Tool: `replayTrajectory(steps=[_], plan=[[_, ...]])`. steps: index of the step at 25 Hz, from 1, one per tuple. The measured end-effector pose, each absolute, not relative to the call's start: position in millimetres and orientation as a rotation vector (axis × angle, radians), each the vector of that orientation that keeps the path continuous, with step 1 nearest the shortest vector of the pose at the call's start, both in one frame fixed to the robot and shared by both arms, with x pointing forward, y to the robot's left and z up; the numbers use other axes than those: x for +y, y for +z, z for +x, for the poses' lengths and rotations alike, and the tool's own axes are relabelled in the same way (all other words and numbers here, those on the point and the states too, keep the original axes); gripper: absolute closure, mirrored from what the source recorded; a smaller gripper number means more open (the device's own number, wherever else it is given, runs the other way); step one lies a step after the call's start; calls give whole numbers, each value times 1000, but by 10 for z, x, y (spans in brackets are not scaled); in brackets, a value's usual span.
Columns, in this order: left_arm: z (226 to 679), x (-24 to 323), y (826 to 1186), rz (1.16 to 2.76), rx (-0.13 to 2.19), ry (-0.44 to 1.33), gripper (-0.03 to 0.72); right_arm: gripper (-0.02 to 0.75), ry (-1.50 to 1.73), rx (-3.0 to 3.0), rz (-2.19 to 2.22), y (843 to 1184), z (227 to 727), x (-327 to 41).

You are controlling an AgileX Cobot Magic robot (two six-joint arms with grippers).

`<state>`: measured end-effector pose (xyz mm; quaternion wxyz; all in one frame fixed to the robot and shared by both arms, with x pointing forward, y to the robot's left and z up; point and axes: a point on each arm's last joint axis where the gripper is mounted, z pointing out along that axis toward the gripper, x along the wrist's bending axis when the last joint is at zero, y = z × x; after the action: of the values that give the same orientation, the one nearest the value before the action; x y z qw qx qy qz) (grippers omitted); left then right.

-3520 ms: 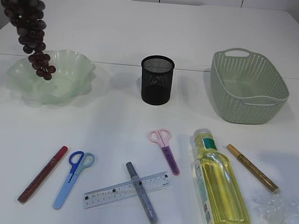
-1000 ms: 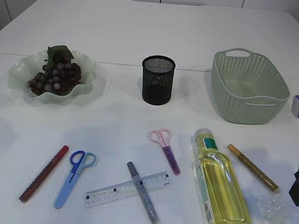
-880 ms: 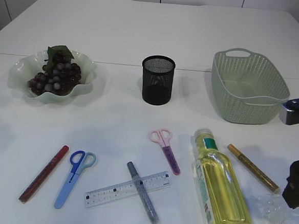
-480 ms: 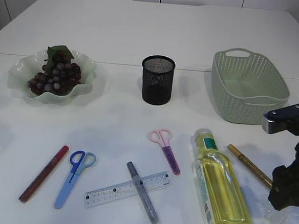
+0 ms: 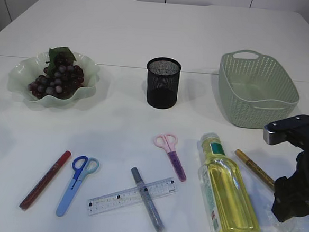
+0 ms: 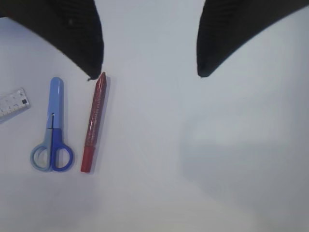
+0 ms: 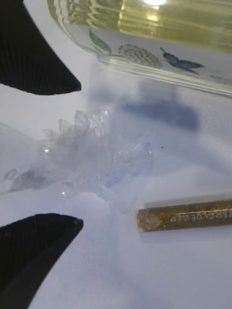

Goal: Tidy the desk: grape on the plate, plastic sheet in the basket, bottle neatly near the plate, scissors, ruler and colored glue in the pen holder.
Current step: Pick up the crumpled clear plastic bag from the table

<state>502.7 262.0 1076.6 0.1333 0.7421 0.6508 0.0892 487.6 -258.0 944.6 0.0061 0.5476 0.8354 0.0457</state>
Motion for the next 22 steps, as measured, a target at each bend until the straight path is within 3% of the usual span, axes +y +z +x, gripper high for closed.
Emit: replayTrajectory(steps=[7,17,22], plan=[[5027,2620,10766,2152,1887,259,246,191,107,2632,1742,9337,4903,-2575],[5029,2620,10766,2151,1886,261,246,484,84,2629,1777,9276,4913,-2574],[5029,2620,10766,2151,1886,261,246,533,74,2635,1784,9276,4903,-2575]])
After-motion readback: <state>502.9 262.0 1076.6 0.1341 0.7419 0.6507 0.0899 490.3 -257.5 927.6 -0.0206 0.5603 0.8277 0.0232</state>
